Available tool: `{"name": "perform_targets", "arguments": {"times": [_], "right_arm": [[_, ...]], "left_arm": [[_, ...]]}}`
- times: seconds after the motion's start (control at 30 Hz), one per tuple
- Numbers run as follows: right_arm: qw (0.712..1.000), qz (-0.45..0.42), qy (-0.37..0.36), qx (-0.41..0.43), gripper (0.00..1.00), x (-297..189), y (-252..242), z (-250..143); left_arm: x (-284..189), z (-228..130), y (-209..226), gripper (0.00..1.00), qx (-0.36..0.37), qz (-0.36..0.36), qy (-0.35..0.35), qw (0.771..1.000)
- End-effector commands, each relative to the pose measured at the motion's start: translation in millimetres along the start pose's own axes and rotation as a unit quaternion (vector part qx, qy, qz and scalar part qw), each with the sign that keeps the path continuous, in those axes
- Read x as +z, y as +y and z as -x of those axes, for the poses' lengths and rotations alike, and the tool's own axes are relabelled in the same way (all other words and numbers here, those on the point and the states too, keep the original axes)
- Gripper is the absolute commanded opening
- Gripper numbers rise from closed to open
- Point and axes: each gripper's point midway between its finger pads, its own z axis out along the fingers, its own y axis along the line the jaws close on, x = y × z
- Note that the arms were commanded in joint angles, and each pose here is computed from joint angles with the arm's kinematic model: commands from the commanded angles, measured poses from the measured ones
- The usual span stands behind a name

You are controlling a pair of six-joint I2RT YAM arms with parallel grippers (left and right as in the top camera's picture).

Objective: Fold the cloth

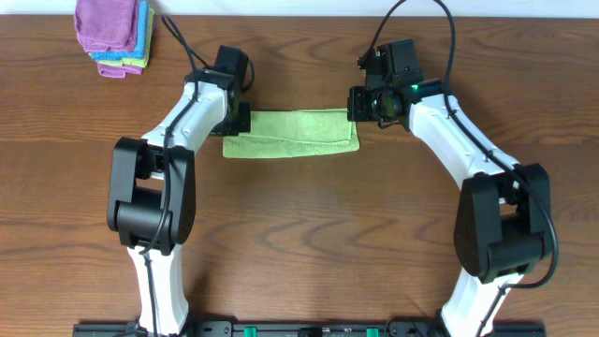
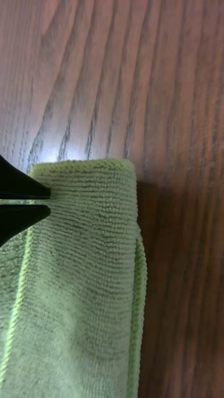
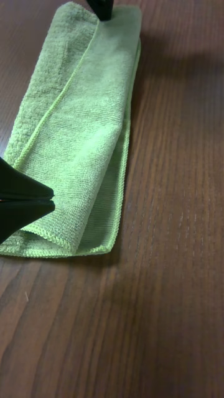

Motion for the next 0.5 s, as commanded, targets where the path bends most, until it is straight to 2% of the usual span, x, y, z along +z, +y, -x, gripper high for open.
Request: {"name": "perform_targets", "arguments": {"times": [0.0, 0.2, 0.47], "right_arm": [[1.0, -0.003, 0.001, -0.013, 0.01, 2, 1, 0], [0.998, 0.0, 0.016, -0.065, 0.01, 8, 10, -9], [0.996, -0.012, 0.065, -0.055, 0.01, 37, -3, -36]], "left_arm": [[5, -5, -1, 0.06, -0.022, 0.001, 0.0, 1.0], [16, -18, -10, 0.06, -0.027, -0.027, 0.016, 0.999], [19, -33, -13, 0.06, -0.028, -0.04, 0.043, 0.998]]}}
